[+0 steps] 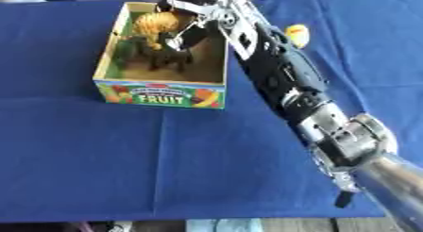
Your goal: Pick up objects on the table and place them in the box.
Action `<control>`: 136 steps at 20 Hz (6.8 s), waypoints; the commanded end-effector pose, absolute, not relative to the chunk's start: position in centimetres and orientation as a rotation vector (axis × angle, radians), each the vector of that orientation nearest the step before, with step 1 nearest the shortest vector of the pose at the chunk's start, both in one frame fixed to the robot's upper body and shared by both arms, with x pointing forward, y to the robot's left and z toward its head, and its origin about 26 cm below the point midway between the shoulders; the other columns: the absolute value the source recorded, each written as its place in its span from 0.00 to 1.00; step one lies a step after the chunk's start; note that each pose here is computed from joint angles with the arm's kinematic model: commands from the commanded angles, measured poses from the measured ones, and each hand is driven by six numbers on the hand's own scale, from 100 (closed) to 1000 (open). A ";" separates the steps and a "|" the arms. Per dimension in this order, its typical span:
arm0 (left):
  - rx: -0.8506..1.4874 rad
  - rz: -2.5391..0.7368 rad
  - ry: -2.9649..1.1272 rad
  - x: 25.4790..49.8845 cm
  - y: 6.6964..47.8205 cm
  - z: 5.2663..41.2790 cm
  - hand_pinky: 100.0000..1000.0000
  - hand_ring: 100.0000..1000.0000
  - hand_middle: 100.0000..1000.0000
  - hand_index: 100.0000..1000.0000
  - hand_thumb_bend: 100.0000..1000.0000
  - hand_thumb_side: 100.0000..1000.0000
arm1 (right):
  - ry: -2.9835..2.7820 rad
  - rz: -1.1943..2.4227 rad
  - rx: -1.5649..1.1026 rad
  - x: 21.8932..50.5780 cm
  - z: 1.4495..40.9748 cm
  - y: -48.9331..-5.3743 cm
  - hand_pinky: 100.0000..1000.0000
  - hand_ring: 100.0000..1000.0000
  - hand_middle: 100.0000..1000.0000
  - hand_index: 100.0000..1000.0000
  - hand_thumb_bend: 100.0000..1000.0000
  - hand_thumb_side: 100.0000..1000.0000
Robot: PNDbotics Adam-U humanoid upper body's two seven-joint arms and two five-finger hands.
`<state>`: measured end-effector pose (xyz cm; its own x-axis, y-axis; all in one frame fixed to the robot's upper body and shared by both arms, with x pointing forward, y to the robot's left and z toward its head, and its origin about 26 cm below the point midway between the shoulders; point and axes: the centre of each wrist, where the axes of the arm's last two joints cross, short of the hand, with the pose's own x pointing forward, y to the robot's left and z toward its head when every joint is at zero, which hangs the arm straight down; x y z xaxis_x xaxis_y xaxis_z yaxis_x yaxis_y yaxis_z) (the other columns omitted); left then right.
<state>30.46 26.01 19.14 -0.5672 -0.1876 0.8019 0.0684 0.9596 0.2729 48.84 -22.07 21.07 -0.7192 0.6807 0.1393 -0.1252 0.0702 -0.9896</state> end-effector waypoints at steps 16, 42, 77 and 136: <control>0.102 -0.341 -2.165 30.3 26.3 19.7 0.55 0.56 0.62 0.69 0.10 0.45 | -1.648 1.820 -0.512 48.7 22.2 -23.6 0.97 0.85 0.82 0.95 0.60 0.42; 0.161 -0.330 -2.153 30.1 27.1 19.6 0.55 0.56 0.62 0.69 0.11 0.45 | -1.947 1.326 -0.859 44.2 31.4 -35.7 0.95 0.83 0.80 0.95 0.57 0.44; 0.154 -0.328 -2.156 30.1 27.1 19.6 0.55 0.56 0.63 0.69 0.11 0.45 | -1.529 0.950 -0.898 43.8 21.4 -45.7 0.94 0.81 0.73 0.91 0.55 0.36; 0.143 -0.326 -2.158 30.1 26.9 19.6 0.55 0.56 0.63 0.69 0.11 0.45 | -1.546 0.739 -0.876 44.4 17.1 -44.1 0.85 0.69 0.42 0.66 0.15 0.28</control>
